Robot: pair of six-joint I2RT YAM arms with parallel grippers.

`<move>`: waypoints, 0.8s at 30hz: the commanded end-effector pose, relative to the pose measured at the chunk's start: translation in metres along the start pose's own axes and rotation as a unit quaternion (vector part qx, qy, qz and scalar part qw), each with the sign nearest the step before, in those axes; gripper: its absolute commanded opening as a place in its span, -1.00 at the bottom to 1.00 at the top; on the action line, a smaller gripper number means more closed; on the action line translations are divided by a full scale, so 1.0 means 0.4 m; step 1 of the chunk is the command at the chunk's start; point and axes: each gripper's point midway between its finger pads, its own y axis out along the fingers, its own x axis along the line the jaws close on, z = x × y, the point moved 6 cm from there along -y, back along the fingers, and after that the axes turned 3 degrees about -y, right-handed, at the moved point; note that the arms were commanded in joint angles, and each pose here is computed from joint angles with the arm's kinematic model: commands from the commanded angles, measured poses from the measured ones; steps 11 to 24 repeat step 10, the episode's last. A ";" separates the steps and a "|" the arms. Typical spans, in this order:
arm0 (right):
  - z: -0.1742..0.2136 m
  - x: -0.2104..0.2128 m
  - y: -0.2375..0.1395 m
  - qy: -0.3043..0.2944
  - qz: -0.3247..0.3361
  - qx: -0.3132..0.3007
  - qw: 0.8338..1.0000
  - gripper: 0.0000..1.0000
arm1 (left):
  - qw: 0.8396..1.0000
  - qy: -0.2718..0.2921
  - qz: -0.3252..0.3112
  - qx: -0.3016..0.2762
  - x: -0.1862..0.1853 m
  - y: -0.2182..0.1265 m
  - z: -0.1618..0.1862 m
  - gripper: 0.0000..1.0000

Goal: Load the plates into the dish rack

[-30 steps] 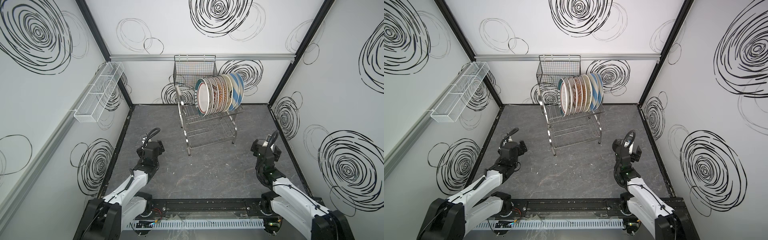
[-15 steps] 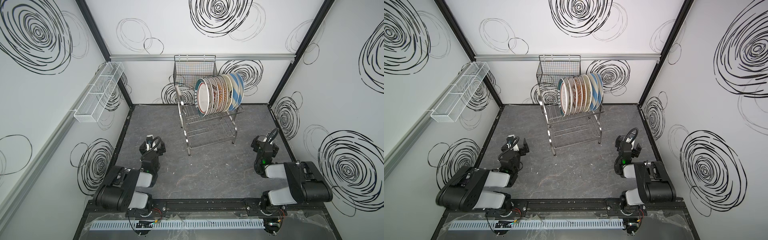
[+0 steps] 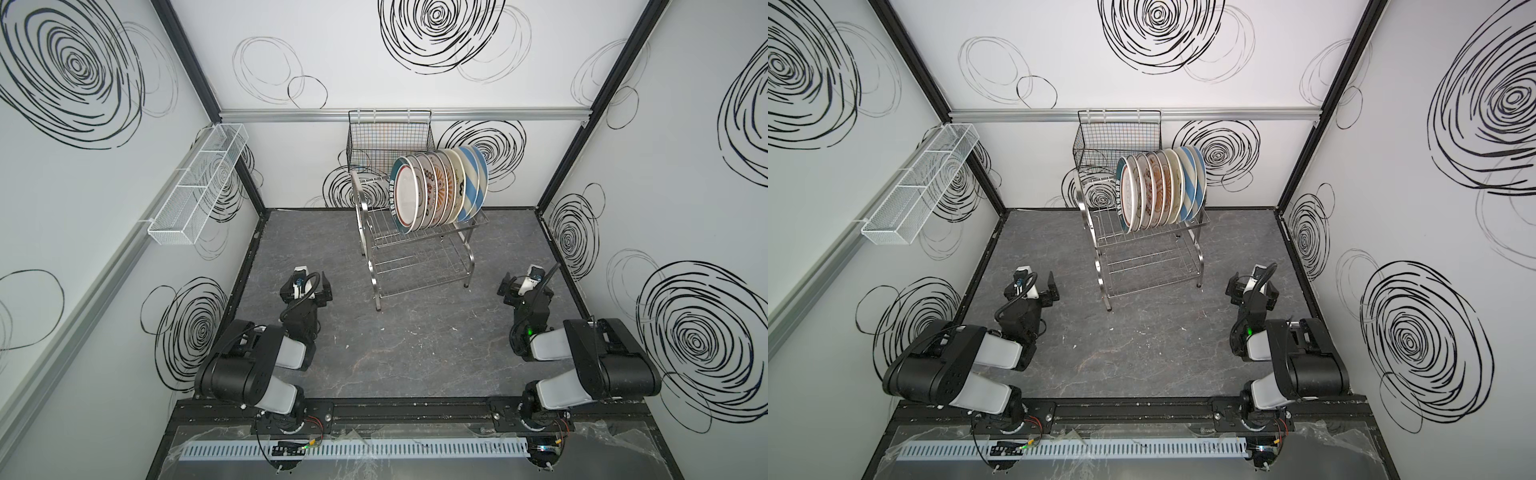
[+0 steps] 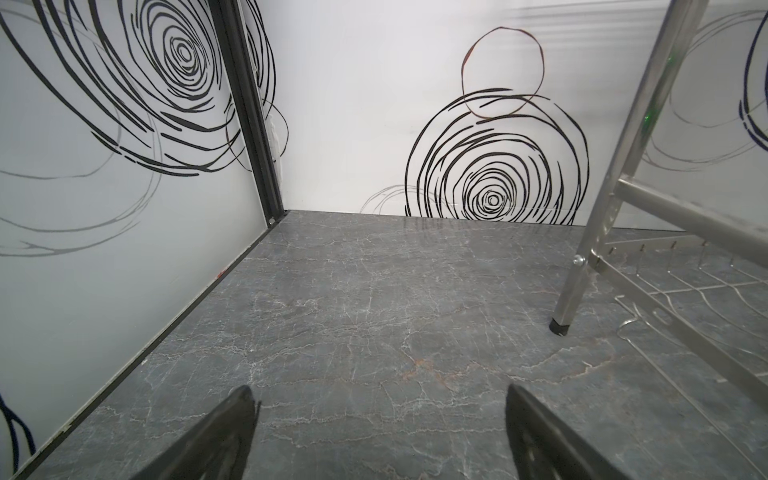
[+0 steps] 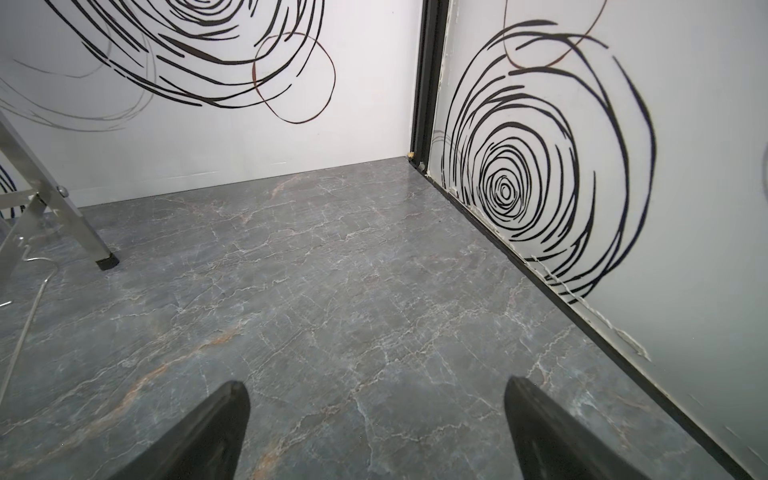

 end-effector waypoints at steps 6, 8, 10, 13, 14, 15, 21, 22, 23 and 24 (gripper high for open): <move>-0.032 0.007 0.014 0.010 -0.017 -0.018 1.000 1.00 | 0.999 -0.018 0.008 -0.042 -0.001 0.013 -0.049 0.91; -0.032 0.007 0.013 0.011 -0.018 -0.018 1.000 1.00 | 0.999 -0.019 0.009 -0.041 0.000 0.013 -0.048 0.91; -0.032 0.005 0.011 0.011 -0.017 -0.018 1.000 0.99 | 0.999 -0.019 0.009 -0.041 -0.001 0.013 -0.048 0.92; -0.032 0.005 0.011 0.011 -0.017 -0.018 1.000 0.99 | 0.999 -0.019 0.009 -0.041 -0.001 0.013 -0.048 0.92; -0.032 0.005 0.011 0.011 -0.017 -0.018 1.000 0.99 | 0.999 -0.019 0.009 -0.041 -0.001 0.013 -0.048 0.92; -0.032 0.005 0.011 0.011 -0.017 -0.018 1.000 0.99 | 0.999 -0.019 0.009 -0.041 -0.001 0.013 -0.048 0.92; -0.032 0.005 0.011 0.011 -0.017 -0.018 1.000 0.99 | 0.999 -0.019 0.009 -0.041 -0.001 0.013 -0.048 0.92; -0.032 0.005 0.011 0.011 -0.017 -0.018 1.000 0.99 | 0.999 -0.019 0.009 -0.041 -0.001 0.013 -0.048 0.92; -0.032 0.005 0.011 0.011 -0.017 -0.018 1.000 0.99 | 0.999 -0.019 0.009 -0.041 -0.001 0.013 -0.048 0.92; -0.032 0.005 0.011 0.011 -0.017 -0.018 1.000 0.99 | 0.999 -0.019 0.009 -0.041 -0.001 0.013 -0.048 0.92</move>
